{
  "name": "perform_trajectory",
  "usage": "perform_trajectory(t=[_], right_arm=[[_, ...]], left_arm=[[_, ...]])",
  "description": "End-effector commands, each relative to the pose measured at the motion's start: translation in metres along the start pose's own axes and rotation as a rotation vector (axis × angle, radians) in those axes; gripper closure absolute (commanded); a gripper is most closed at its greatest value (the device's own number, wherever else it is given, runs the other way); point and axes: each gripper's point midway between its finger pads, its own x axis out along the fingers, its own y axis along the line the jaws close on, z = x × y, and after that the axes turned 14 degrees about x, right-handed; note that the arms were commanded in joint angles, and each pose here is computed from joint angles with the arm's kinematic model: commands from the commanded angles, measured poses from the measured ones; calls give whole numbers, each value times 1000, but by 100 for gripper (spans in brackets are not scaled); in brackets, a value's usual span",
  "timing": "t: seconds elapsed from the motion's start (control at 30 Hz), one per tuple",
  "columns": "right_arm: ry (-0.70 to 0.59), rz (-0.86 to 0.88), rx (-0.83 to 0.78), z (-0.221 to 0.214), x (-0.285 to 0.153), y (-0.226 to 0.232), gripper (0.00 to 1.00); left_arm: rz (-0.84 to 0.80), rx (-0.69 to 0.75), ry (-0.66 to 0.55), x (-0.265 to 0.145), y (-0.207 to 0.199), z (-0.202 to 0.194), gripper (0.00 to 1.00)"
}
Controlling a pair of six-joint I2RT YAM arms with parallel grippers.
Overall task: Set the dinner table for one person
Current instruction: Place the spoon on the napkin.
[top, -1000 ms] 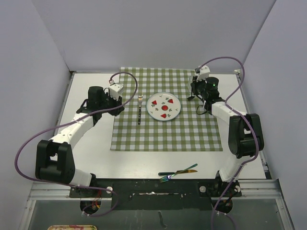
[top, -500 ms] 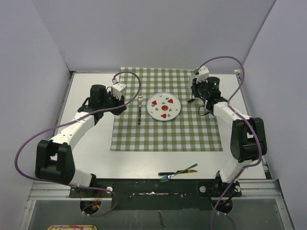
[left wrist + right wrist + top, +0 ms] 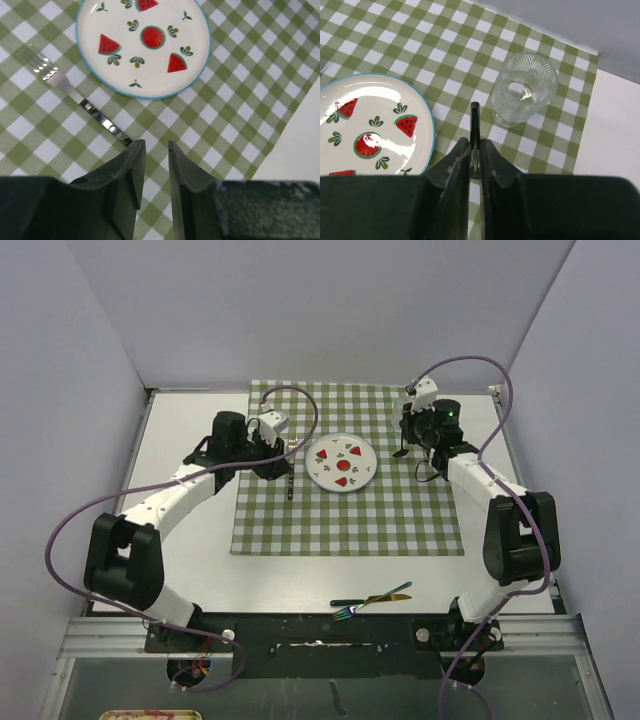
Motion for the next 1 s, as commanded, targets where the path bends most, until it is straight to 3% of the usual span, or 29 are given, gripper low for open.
perform_trajectory(t=[0.0, 0.27, 0.53, 0.83, 0.97], right_arm=[[-153, 25, 69, 71, -21, 12, 100], [-181, 129, 280, 112, -65, 35, 100], [-193, 255, 418, 152, -117, 47, 100], [1, 366, 417, 127, -125, 61, 100], [-22, 334, 389, 117, -131, 58, 100]], left_arm=[[-123, -6, -110, 25, -25, 45, 76], [-222, 23, -156, 73, -75, 72, 76], [-219, 70, -192, 93, -87, 86, 79], [-215, 154, -234, 105, -98, 120, 81], [-203, 218, -234, 109, -103, 142, 82]])
